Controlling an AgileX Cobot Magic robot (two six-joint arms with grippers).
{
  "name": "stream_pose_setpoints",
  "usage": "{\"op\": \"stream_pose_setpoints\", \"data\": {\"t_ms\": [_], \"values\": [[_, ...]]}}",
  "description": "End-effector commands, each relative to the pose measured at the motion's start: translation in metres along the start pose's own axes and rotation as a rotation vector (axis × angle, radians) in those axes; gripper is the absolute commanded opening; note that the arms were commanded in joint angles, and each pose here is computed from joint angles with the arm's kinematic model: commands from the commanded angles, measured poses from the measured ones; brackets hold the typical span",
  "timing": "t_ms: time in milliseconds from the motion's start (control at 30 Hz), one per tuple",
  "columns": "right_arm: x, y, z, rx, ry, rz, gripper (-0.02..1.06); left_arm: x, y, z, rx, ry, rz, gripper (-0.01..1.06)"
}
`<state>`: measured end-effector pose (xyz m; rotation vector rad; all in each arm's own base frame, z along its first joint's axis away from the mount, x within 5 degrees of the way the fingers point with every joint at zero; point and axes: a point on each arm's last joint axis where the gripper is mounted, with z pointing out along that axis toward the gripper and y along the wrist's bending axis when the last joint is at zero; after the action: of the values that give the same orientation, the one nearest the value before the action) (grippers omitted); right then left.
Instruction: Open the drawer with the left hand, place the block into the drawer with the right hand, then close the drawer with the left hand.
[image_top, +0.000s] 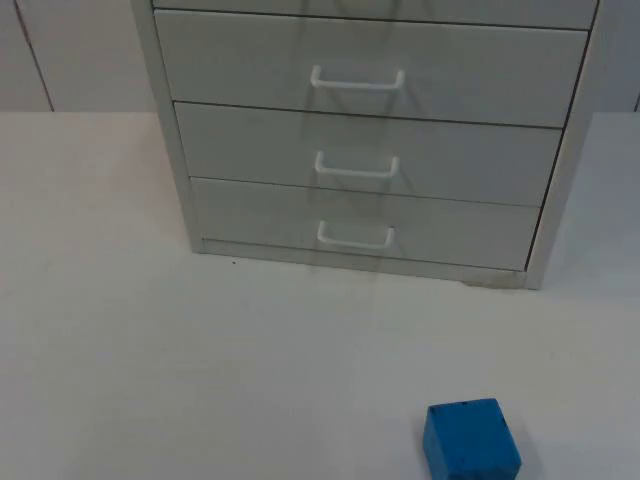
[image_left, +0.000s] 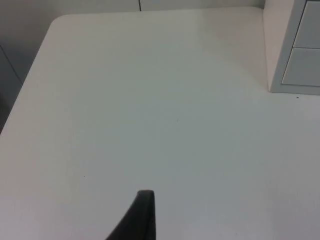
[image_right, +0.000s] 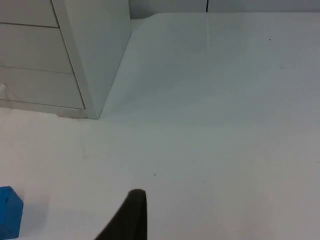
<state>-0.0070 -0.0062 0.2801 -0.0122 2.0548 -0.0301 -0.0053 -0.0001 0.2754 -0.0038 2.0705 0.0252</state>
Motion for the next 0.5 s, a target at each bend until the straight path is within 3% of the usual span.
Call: {"op": "stream_pose_setpoints", "data": {"t_ms": [0,467], "values": [[-0.0001,-0.0002,-0.0001,0.002,-0.011,-0.017,1.05,0.0003,-0.0006,0.0008,0.008,-0.008,-0.003,1.05],[-0.0008,-0.0002,-0.0006,0.002,-0.017,-0.031,1.05,0.0003,-0.0006,0.0008,0.008,-0.008,-0.003,1.05]]}}
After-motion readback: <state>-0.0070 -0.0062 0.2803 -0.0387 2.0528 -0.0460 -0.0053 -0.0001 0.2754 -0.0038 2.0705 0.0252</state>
